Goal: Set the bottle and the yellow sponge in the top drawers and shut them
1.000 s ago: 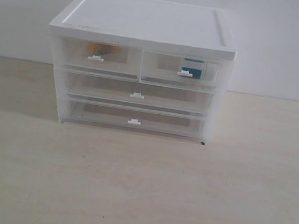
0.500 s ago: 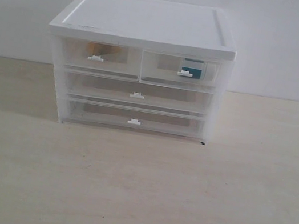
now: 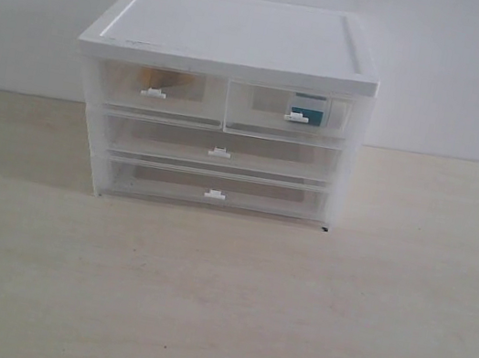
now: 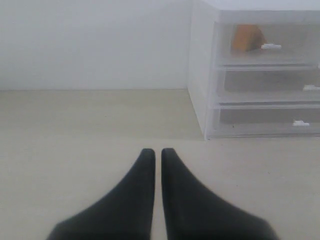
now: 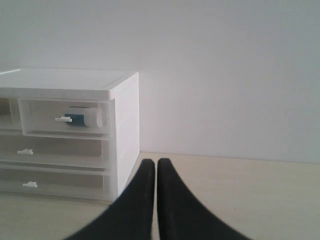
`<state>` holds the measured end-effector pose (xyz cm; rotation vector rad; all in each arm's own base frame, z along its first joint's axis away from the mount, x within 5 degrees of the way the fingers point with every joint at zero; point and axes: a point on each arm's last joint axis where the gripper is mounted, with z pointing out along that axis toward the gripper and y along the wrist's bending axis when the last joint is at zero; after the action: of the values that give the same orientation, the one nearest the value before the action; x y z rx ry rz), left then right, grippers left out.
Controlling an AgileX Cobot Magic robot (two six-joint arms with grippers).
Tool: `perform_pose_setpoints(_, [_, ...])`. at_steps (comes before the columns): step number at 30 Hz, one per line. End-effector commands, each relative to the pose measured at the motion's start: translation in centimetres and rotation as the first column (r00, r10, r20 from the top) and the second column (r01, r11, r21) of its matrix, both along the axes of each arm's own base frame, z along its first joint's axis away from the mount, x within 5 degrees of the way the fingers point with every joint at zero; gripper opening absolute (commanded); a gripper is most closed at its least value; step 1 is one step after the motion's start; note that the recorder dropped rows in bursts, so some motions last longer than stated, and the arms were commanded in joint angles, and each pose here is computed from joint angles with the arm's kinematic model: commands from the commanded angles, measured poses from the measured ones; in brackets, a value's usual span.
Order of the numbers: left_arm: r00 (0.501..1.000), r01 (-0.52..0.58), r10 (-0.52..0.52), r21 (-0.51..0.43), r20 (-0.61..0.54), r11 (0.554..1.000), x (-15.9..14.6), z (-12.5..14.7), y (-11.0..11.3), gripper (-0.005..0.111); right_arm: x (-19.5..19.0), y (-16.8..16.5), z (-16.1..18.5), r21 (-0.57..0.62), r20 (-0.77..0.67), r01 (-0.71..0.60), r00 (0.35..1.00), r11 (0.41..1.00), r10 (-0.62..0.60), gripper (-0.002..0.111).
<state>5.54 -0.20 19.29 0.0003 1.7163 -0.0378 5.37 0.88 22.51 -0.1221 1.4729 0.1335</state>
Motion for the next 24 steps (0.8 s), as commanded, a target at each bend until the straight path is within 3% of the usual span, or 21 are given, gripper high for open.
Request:
perform_pose_setpoints(1, [1.0,-0.004,0.004,-0.005,0.001,1.0,0.0,-0.1,0.0,0.004,0.0,0.0,-0.1,-0.004,0.007,-0.001,1.0,1.0,0.001,0.0])
perform_pose_setpoints(18, [1.0,-0.003,0.003,0.0,0.001,1.0,0.0,-0.1,0.0,0.004,0.2,0.1,-1.5,-0.006,-0.041,-0.007,0.999,1.0,0.006,0.0])
perform_pose_setpoints(24, [1.0,-0.003,0.003,0.0,0.001,1.0,0.0,-0.1,0.0,0.004,0.2,0.1,-2.7,-0.025,-0.171,-0.011,0.985,1.0,0.007,0.0])
